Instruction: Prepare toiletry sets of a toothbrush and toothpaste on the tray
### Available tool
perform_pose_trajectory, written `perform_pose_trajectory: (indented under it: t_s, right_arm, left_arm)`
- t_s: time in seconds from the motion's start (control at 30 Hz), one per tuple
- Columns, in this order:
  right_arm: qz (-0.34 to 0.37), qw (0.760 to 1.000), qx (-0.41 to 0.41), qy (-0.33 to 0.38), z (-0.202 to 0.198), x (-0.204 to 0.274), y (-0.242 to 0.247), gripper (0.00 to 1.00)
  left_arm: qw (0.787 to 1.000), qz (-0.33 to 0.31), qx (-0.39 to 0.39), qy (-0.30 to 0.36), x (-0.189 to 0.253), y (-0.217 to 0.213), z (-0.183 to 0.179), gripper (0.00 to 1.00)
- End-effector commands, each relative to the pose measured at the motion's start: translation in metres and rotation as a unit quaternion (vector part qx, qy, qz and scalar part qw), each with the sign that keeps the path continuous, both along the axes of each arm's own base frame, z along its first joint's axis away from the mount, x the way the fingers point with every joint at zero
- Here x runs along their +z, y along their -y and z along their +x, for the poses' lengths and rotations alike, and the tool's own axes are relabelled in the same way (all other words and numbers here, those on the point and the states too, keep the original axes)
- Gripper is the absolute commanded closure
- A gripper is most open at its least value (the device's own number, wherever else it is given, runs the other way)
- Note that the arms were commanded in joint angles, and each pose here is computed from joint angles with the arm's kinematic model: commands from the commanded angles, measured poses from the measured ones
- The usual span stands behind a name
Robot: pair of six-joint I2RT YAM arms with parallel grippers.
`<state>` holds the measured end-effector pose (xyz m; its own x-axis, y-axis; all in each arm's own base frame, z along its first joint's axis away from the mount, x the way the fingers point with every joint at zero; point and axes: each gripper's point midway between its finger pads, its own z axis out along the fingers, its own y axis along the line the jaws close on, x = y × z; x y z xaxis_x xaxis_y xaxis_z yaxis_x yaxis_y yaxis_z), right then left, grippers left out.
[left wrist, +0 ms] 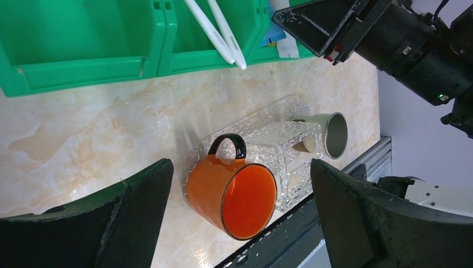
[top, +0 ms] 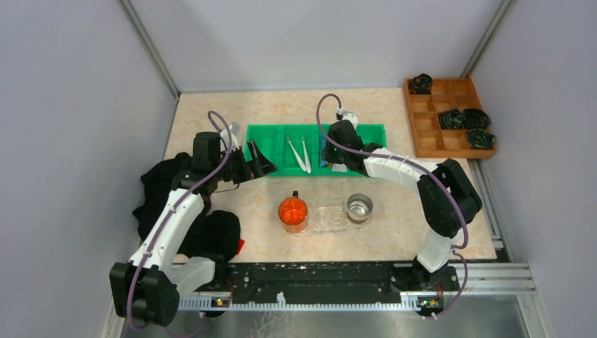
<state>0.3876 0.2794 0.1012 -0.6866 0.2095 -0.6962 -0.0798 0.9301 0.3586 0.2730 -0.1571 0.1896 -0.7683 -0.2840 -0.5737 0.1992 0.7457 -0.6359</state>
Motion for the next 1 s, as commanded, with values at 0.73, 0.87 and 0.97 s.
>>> perform_pose_trajectory:
  t_s: [0.73, 0.87, 0.97]
  right_arm:
    - [0.061, 0.997, -0.037, 0.001, -0.014, -0.009, 0.006, 0.68]
    - [0.067, 0.997, -0.035, -0.006, -0.013, -0.015, 0.000, 0.75]
    - [0.066, 0.997, -0.034, -0.006, -0.013, -0.017, -0.002, 0.81]
  left_arm:
    - [1.000, 0.000, -0.012, 0.004, -0.006, 0.002, -0.005, 0.01]
    - [1.000, 0.004, -0.014, 0.004, -0.008, 0.002, -0.005, 0.01]
    - [1.000, 0.004, -0.014, 0.002, -0.010, 0.002, -0.004, 0.01]
